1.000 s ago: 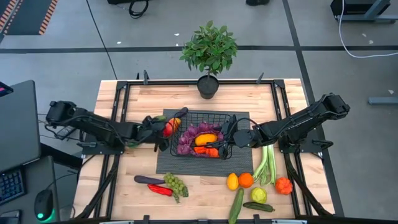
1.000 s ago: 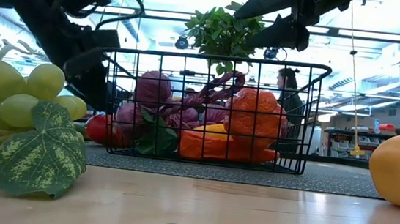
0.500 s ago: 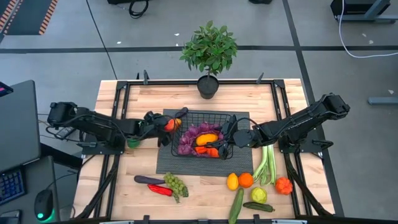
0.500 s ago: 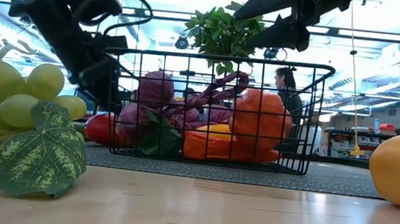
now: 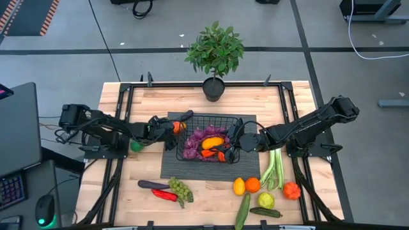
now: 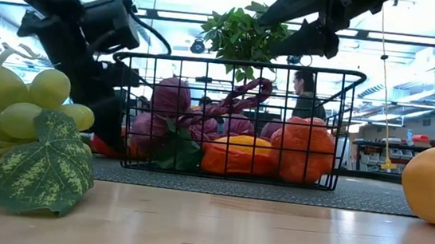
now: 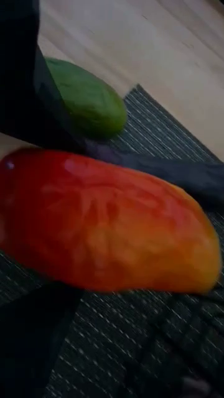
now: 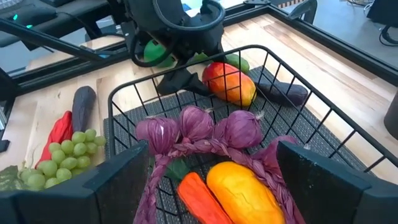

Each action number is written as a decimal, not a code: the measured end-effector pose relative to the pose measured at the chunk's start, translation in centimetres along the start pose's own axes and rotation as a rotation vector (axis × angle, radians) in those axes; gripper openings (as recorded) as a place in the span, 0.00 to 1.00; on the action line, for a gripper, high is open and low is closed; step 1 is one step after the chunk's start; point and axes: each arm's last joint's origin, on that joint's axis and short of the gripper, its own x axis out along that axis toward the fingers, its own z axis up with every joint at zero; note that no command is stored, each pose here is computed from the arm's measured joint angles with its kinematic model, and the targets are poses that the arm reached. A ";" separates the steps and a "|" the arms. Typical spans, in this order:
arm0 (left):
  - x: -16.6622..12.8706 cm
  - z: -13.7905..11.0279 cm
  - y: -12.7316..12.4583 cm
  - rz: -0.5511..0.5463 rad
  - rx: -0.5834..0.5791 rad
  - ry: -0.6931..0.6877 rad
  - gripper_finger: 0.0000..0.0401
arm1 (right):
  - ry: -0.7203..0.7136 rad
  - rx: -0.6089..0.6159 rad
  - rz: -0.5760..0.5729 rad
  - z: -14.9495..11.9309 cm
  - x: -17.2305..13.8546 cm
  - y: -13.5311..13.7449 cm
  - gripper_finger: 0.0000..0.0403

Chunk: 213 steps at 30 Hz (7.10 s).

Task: Build produce basket
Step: Put the red mango into the wire basket

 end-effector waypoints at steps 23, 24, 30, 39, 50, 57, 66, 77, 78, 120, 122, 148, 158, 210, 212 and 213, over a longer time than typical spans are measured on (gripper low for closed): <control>-5.5 2.6 1.8 0.007 0.005 0.144 0.68 | 0.041 -0.011 0.005 -0.7 -0.4 0.4 0.86; -6.2 3.1 1.8 -0.004 0.005 0.132 0.68 | 0.041 -0.008 0.009 -0.8 -0.5 0.5 0.86; -11.3 6.2 0.9 -0.137 0.043 -0.012 0.65 | 0.055 -0.004 0.031 -1.2 -0.9 1.2 0.86; -14.9 7.5 -1.9 -0.255 0.150 -0.123 0.67 | 0.062 -0.011 0.033 -1.3 -1.3 1.3 0.86; -14.6 10.1 -4.1 -0.313 0.225 -0.370 0.67 | 0.184 0.104 -0.089 -2.1 -2.7 -0.3 0.86; -11.2 11.5 -5.7 -0.314 0.281 -0.395 0.67 | 0.208 0.237 -0.191 -2.2 -5.3 -1.6 0.86; -8.5 11.5 -6.2 -0.355 0.269 -0.293 0.67 | 0.311 0.360 -0.315 -2.9 -7.2 -3.4 0.86; -8.1 9.8 -8.2 -0.447 0.294 -0.195 0.67 | 0.392 0.413 -0.475 -4.1 -7.8 -4.5 0.86; -8.0 9.6 -8.5 -0.454 0.301 -0.185 0.67 | 0.394 0.411 -0.477 -4.1 -7.8 -4.5 0.86; -9.1 12.4 -8.5 -0.384 0.261 -0.337 0.67 | 0.398 0.281 -0.513 -4.7 -5.4 -4.2 0.86; -8.3 12.5 -7.6 -0.372 0.242 -0.288 0.67 | 0.419 0.299 -0.513 -4.8 -5.5 -4.2 0.86; -6.7 9.7 -8.4 -0.372 0.215 -0.018 0.67 | 0.340 0.279 -0.438 -3.0 -3.4 -5.0 0.86; -7.4 9.0 -9.1 -0.394 0.221 0.002 0.67 | 0.337 0.267 -0.444 -2.8 -3.2 -5.4 0.86; -5.5 11.7 -7.0 -0.346 0.202 -0.105 0.78 | 0.318 0.239 -0.316 -5.5 -3.7 -0.7 0.86; -5.5 11.7 -7.0 -0.351 0.197 -0.103 0.78 | 0.312 0.235 -0.320 -5.4 -3.7 -0.7 0.86; -5.5 11.7 -7.0 -0.351 0.200 -0.102 0.78 | 0.309 0.231 -0.322 -5.4 -3.7 -0.7 0.86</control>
